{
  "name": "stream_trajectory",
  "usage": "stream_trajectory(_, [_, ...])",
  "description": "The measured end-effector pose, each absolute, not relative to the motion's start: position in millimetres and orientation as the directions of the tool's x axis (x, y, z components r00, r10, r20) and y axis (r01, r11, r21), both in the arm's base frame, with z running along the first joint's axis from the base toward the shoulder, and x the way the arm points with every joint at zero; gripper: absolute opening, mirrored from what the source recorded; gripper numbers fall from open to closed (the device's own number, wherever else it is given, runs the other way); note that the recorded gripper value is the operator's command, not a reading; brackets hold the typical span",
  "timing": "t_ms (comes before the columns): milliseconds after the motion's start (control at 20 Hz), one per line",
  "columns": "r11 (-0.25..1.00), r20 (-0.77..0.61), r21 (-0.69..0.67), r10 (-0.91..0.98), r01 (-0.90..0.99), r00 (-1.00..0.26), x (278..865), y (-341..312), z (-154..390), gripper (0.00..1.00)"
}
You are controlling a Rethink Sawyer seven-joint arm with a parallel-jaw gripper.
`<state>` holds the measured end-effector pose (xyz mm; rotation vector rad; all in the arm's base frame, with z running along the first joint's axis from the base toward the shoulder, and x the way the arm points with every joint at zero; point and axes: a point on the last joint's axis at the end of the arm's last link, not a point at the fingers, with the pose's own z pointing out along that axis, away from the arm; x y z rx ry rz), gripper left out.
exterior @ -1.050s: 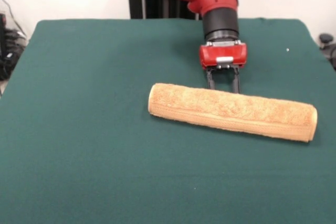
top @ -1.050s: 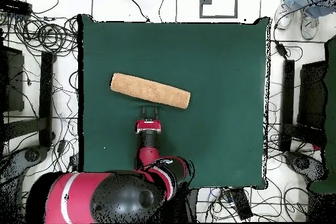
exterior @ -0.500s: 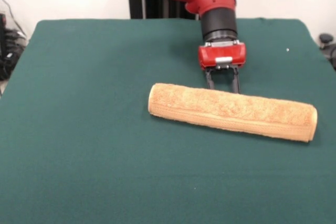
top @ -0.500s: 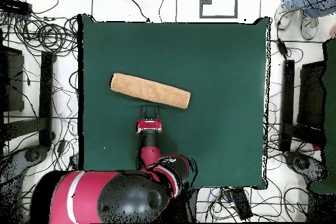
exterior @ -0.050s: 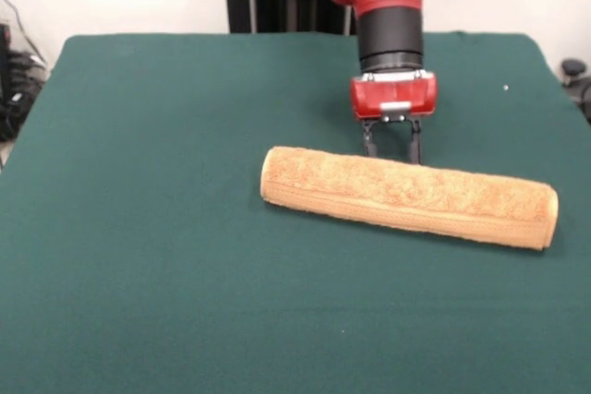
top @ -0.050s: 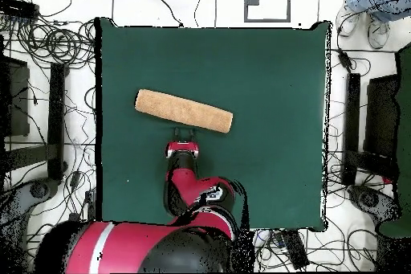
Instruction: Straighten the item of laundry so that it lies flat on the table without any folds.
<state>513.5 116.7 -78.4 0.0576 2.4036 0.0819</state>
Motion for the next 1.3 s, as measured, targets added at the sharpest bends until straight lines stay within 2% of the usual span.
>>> stream_trajectory(450, [0.998, -0.636, 0.055, 0.067, 0.042, -0.769, 520.2, 120.5, -75.0, 1.00])
stream_trajectory(900, [0.989, -0.702, 0.026, 0.124, 0.149, -0.701, 520.6, 133.7, -80.6, 1.00])
stream_trajectory(1050, [0.985, -0.767, 0.031, 0.133, 0.170, -0.628, 528.6, 135.8, -83.8, 1.00])
stream_trajectory(1300, [0.980, -0.918, 0.081, 0.145, 0.183, -0.368, 580.6, 134.5, -63.9, 1.00])
